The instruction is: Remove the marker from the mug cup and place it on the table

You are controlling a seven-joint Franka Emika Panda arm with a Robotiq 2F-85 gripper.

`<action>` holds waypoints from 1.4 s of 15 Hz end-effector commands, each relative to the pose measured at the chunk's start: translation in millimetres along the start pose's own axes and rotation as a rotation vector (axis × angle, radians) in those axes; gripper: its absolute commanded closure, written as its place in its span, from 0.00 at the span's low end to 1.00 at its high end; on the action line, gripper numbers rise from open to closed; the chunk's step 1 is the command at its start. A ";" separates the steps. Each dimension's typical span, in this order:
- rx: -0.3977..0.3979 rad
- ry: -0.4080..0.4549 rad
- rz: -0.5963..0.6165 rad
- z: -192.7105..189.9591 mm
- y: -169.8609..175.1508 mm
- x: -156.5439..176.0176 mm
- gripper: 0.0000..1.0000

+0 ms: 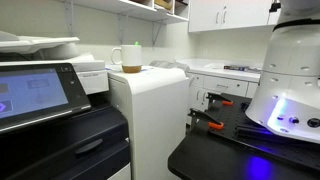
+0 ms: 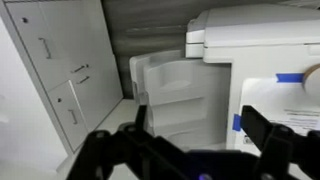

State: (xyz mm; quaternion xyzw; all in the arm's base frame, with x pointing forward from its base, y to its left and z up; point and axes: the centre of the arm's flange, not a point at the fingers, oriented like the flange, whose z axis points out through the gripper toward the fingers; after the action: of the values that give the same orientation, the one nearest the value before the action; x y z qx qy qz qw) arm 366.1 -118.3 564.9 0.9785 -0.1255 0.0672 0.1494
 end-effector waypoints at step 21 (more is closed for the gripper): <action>0.048 -0.280 -0.946 89.1 -200.6 67.2 0.00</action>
State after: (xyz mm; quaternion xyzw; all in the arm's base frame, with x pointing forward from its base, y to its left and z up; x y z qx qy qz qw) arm 475.9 11.1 439.1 0.9538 0.2555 -0.1003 0.1220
